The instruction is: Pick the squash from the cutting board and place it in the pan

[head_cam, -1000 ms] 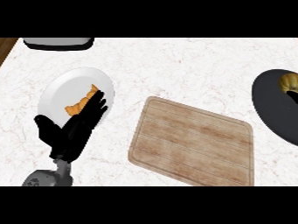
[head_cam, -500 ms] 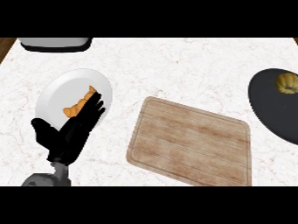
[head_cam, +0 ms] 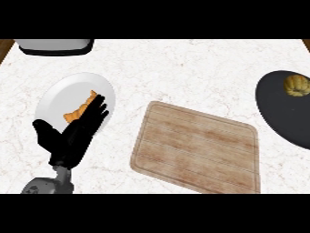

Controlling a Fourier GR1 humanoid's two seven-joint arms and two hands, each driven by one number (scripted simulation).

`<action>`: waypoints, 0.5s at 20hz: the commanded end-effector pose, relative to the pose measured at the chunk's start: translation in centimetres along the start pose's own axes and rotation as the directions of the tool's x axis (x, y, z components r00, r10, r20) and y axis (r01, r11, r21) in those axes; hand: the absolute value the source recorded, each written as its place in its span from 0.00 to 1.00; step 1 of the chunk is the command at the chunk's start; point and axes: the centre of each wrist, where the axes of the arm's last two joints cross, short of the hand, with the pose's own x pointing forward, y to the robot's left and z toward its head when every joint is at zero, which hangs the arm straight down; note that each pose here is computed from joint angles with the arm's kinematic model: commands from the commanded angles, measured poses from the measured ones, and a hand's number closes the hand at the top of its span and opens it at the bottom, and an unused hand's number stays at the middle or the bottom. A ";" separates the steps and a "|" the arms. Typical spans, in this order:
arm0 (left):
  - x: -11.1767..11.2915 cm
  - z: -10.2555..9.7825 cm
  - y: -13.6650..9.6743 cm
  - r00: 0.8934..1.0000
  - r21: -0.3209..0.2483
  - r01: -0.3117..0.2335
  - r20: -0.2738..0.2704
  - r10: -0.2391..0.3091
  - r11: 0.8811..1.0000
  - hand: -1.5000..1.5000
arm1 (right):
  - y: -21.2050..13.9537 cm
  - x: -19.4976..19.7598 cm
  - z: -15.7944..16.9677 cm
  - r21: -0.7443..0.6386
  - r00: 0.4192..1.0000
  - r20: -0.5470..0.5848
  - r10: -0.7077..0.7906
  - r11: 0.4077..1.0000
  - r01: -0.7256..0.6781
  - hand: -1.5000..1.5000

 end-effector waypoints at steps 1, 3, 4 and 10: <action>0.6 0.7 0.9 1.000 0.014 0.004 0.012 -0.004 1.000 0.50 | -3.3 -0.9 1.9 0.039 0.999 0.031 -0.024 0.999 0.023 0.00; -0.1 -0.9 0.0 1.000 0.002 -0.003 0.003 0.003 1.000 0.50 | -4.8 -1.1 2.6 0.054 0.999 0.040 -0.018 0.998 0.016 0.00; 1.9 0.7 0.1 1.000 0.005 0.016 -0.004 -0.016 1.000 0.50 | -2.9 0.0 0.9 0.078 1.000 0.024 0.004 0.997 -0.006 0.00; -0.2 -0.2 -0.3 1.000 0.016 0.003 0.001 -0.003 1.000 0.50 | -5.4 -0.6 2.7 0.089 0.999 0.032 0.001 0.996 -0.003 0.00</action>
